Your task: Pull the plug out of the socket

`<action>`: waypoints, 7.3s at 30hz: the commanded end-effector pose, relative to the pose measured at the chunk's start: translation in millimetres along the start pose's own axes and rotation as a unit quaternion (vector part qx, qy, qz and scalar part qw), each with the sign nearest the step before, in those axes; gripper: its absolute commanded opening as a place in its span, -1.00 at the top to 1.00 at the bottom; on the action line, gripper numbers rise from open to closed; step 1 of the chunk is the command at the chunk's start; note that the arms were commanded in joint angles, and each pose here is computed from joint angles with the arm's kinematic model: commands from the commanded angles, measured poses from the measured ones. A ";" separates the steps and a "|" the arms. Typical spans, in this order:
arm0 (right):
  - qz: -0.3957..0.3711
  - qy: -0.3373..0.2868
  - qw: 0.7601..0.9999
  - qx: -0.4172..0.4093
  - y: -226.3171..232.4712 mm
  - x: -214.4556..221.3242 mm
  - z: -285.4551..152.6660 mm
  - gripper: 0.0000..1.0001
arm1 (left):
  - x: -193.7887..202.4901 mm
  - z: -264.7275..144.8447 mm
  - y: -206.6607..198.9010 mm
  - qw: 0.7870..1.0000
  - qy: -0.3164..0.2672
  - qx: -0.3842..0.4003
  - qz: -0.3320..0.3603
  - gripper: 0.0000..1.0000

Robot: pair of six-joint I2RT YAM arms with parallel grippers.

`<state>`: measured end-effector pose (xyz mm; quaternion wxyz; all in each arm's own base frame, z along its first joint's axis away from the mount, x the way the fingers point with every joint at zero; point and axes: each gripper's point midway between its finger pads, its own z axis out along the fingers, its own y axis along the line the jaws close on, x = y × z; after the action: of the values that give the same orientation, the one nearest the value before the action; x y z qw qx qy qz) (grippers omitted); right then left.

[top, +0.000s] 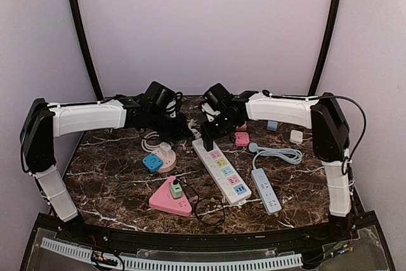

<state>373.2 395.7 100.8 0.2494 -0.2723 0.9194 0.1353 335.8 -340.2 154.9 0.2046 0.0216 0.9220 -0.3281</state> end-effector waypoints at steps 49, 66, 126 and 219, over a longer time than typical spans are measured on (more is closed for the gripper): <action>-0.002 -0.040 0.999 0.030 10.6 -27.3 -23.3 1.00 | 20.8 128.8 98.4 0.988 0.092 -0.115 -0.043 1.00; -0.005 -0.072 0.997 0.033 11.1 -49.9 -52.5 1.00 | 40.4 130.9 106.5 0.983 0.111 -0.142 -0.034 1.00; 0.263 -0.118 0.939 -0.185 -214.2 -71.0 25.1 0.78 | -12.2 -39.2 -3.5 0.997 -0.001 -0.057 0.050 0.98; -0.030 0.130 0.981 -0.139 200.6 122.0 -43.4 -0.26 | 199.0 -60.7 102.4 0.985 0.155 -0.032 -0.069 0.38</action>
<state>158.2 485.0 97.0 0.1002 -0.3415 0.9088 0.2176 151.2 -236.7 62.3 0.0483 -0.0060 0.9515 -0.3037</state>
